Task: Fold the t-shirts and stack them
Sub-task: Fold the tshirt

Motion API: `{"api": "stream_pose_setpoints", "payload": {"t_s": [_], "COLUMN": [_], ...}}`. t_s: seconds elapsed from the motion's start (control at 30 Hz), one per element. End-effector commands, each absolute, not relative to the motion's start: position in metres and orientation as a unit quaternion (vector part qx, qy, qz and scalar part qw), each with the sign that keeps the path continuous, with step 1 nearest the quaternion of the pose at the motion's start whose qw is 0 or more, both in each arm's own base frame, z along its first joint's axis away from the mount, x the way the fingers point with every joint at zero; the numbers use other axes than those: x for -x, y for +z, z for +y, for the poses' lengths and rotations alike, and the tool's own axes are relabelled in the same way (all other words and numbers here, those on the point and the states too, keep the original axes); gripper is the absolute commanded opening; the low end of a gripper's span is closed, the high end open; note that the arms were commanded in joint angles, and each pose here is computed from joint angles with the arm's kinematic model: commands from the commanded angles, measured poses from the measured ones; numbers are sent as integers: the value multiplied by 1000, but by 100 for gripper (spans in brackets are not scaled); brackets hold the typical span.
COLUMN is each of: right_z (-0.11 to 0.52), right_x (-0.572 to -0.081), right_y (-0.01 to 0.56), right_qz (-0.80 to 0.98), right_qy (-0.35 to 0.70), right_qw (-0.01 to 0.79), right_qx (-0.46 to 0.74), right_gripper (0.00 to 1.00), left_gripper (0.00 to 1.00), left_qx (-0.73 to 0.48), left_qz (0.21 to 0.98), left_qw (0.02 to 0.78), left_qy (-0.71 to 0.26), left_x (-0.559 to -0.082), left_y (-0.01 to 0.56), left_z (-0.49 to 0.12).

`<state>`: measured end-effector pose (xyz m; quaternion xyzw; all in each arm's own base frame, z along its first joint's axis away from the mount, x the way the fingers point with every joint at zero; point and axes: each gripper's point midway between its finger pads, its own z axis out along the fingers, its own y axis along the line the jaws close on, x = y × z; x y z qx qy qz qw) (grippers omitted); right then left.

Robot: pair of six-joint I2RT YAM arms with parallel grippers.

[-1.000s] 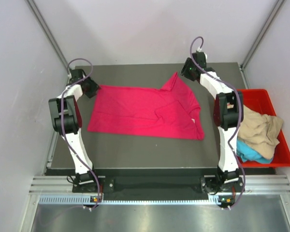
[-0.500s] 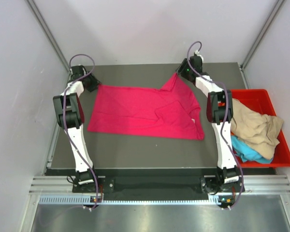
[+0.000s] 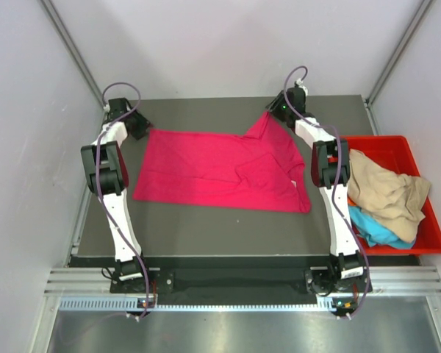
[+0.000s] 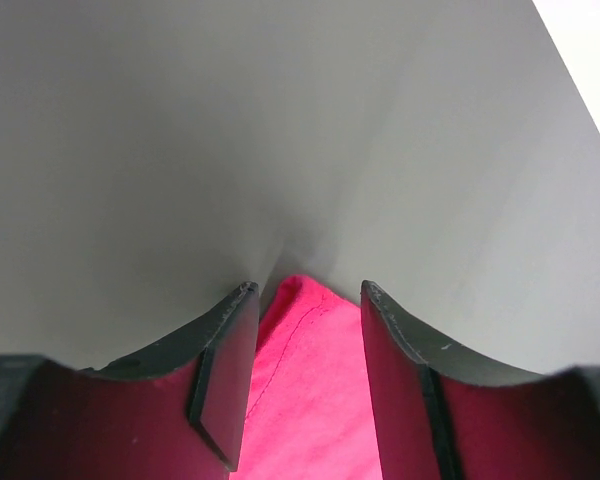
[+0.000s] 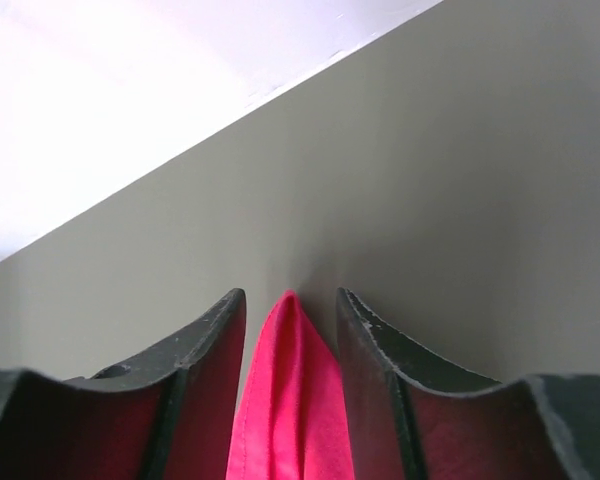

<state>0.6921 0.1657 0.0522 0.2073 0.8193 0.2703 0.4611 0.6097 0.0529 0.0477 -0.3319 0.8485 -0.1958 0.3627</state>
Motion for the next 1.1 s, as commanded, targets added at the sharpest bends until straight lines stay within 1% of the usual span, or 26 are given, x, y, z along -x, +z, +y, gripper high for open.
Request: {"api": "stream_pose_setpoints", "payload": {"t_s": [0.0,0.07,0.17,0.2,0.23,0.37,0.57,0.63,0.67,0.7,0.73,0.77,0.8,0.9,1.0,1.07], "right_z": [164,164,164,163,163,161,161,162,161,161,162,162,162,163,165,165], "right_x": [-703,-703,-703,-704,-704,-706,-701,-698,-697,-696,-695,-694,-694,-693,-690,-688], "right_y": [69,68,69,70,71,82,102,107,107,109,112,112,114,117,116,117], "right_qz": [803,805,804,802,802,796,791,791,792,792,791,791,790,791,792,793], "right_qy": [288,286,285,285,284,289,292,292,293,294,296,297,298,300,304,307], "right_qw": [480,477,480,481,482,487,495,497,496,496,496,495,495,495,490,487], "right_qx": [-207,-207,-207,-208,-209,-214,-208,-203,-204,-204,-203,-202,-202,-200,-200,-201], "right_gripper": [41,37,19,8,1,0,0,0,0,0,0,0,0,0,0,0], "left_gripper": [52,52,51,51,51,50,50,47,45,42,42,42,42,45,46,46], "left_qx": [390,412,450,461,482,541,616,627,644,649,651,657,663,660,677,682], "left_qz": [829,815,796,791,778,739,686,680,683,685,691,693,697,697,684,677], "left_qw": [356,355,339,330,321,298,268,252,220,211,203,213,205,242,226,213], "left_qy": [-184,-197,-220,-229,-242,-270,-279,-285,-265,-256,-240,-207,-179,-140,-153,-179], "left_x": [-605,-605,-602,-601,-601,-597,-589,-591,-580,-583,-580,-578,-571,-571,-574,-581], "left_y": [73,86,99,102,105,110,114,114,103,104,102,100,103,108,98,95], "left_z": [63,60,54,51,48,42,43,40,38,40,42,51,55,66,61,50]}}
